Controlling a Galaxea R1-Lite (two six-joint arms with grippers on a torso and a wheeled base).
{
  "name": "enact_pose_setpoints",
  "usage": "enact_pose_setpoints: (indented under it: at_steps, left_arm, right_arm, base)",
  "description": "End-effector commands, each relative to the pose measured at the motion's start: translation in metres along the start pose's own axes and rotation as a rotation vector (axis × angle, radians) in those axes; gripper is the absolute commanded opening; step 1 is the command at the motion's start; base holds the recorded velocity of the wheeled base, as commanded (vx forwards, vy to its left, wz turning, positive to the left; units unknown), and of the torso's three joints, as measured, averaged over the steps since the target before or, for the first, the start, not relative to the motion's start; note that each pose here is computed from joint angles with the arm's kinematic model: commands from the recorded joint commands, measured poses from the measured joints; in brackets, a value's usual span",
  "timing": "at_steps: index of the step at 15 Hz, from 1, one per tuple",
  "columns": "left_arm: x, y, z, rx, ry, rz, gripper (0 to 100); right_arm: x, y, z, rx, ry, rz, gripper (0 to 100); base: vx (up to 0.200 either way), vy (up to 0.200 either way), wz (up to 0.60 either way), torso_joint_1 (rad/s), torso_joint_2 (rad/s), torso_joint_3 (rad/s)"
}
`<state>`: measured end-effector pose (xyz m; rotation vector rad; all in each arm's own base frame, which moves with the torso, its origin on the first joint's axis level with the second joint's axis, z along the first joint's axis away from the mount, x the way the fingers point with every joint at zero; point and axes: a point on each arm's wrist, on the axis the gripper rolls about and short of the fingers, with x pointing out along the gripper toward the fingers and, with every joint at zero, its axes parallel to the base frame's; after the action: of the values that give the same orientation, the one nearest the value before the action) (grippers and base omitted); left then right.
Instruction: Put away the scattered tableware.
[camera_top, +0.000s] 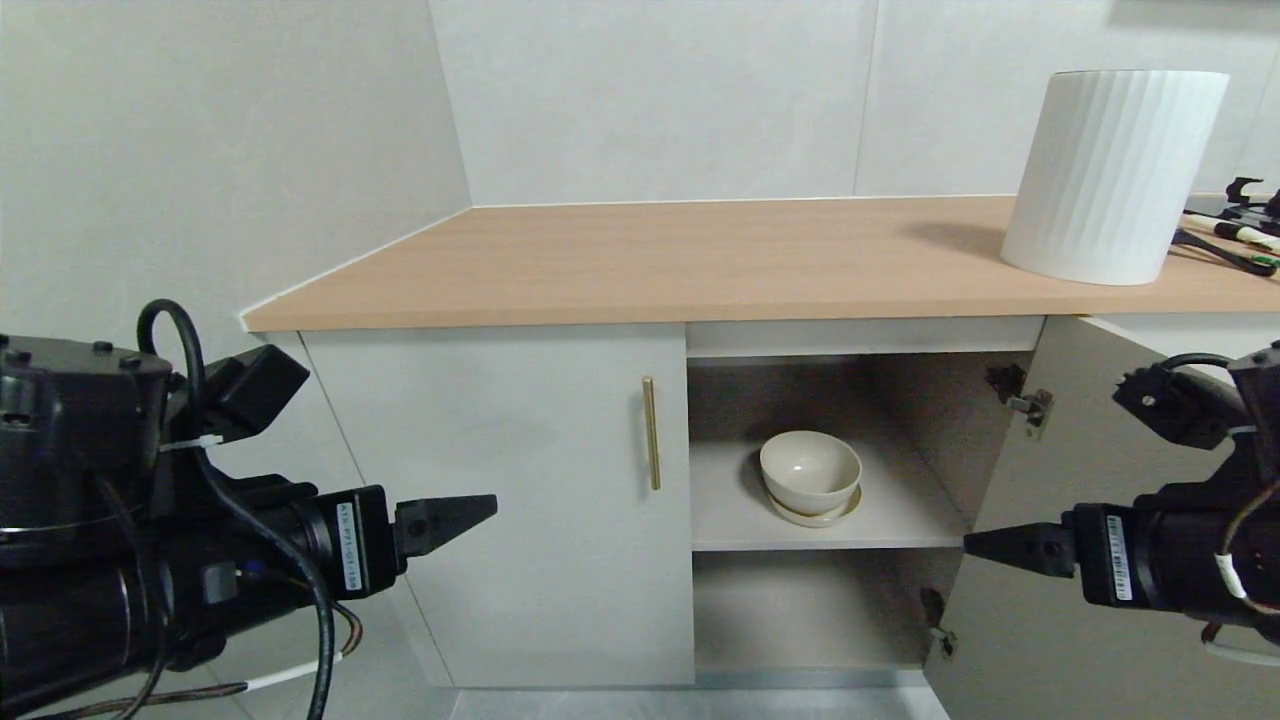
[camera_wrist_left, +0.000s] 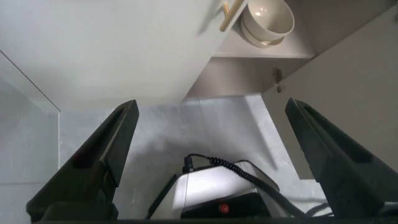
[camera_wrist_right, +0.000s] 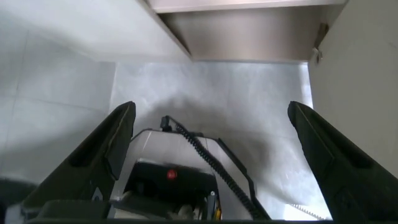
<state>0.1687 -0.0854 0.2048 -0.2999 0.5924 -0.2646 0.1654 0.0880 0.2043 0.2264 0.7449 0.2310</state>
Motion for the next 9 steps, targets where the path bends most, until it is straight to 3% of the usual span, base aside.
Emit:
enact_pose_setpoints:
  at_steps: [1,2,9]
  left_arm:
    - [-0.0012,0.0002,0.0001,-0.001,-0.004,0.0,100]
    - [-0.0006,0.0004,-0.0004,-0.001,0.0,0.0,100]
    - [0.0018,0.0001,-0.0011,0.0,0.01,0.0,100]
  right_arm:
    - [-0.0167,0.0001,-0.0008,-0.003,-0.042,0.03,100]
    - [-0.0161,0.003,-0.0039,-0.018,-0.028,0.04,100]
    - [-0.0157,0.0006,-0.0085,-0.055,0.001,-0.003,100]
  base:
    - [0.0,0.0,0.0,0.0,0.0,0.0]
    - [0.0,0.0,0.0,0.0,0.0,0.0]
    - [-0.2,0.0,0.0,0.004,0.0,0.002]
